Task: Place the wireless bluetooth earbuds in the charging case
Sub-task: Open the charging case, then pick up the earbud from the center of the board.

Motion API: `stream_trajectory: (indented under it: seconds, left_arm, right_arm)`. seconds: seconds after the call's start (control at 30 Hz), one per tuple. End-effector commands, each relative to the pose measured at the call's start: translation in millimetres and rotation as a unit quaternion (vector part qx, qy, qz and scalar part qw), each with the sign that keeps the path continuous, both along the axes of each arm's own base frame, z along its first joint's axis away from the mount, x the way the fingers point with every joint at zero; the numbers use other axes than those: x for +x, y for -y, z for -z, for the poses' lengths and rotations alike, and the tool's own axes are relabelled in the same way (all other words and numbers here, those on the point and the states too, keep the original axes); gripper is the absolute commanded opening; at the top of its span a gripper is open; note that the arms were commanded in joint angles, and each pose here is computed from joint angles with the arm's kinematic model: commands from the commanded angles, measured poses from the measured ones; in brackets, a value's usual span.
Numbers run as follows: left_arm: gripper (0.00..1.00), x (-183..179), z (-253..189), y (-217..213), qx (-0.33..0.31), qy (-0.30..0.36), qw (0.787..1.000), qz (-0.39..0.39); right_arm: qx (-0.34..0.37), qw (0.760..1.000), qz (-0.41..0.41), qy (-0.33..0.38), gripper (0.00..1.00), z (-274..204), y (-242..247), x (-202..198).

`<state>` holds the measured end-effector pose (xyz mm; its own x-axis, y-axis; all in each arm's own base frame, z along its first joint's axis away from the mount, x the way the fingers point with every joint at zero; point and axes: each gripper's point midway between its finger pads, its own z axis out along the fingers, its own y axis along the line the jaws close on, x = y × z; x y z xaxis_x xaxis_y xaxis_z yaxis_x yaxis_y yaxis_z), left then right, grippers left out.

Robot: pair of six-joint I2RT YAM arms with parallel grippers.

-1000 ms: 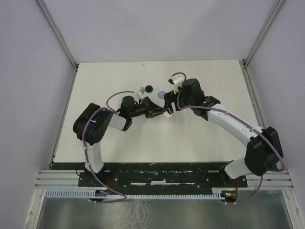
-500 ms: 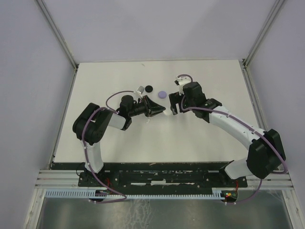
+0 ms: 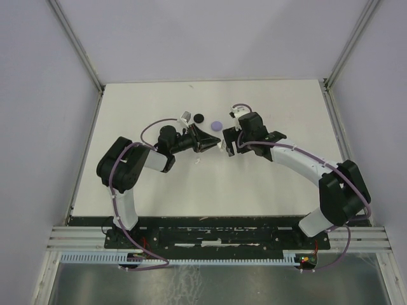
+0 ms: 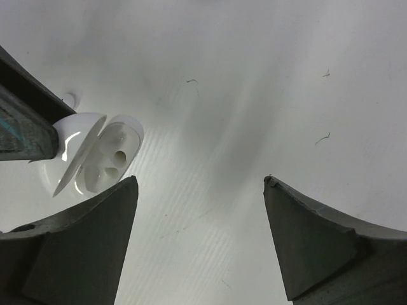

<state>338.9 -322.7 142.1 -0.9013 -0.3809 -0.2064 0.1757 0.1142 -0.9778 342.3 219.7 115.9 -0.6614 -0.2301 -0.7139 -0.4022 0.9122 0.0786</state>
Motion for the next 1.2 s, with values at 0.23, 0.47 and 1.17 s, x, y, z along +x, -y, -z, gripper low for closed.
stream_trajectory:
  seconds: [0.23,0.47,1.17]
  left_arm:
    - [0.03,1,-37,-5,-0.056,0.033,0.998,0.015]
    - [0.03,27,-43,-76,-0.094,0.020,0.993,-0.074]
    - [0.03,32,-39,-175,-0.121,-0.005,0.973,-0.197]
  right_arm:
    - [0.014,0.998,0.030,0.045,0.88,-14,-1,16]
    - [0.026,0.999,0.028,0.030,0.86,-4,-4,13]
    - [0.012,0.998,-0.028,-0.048,0.63,53,-134,18]
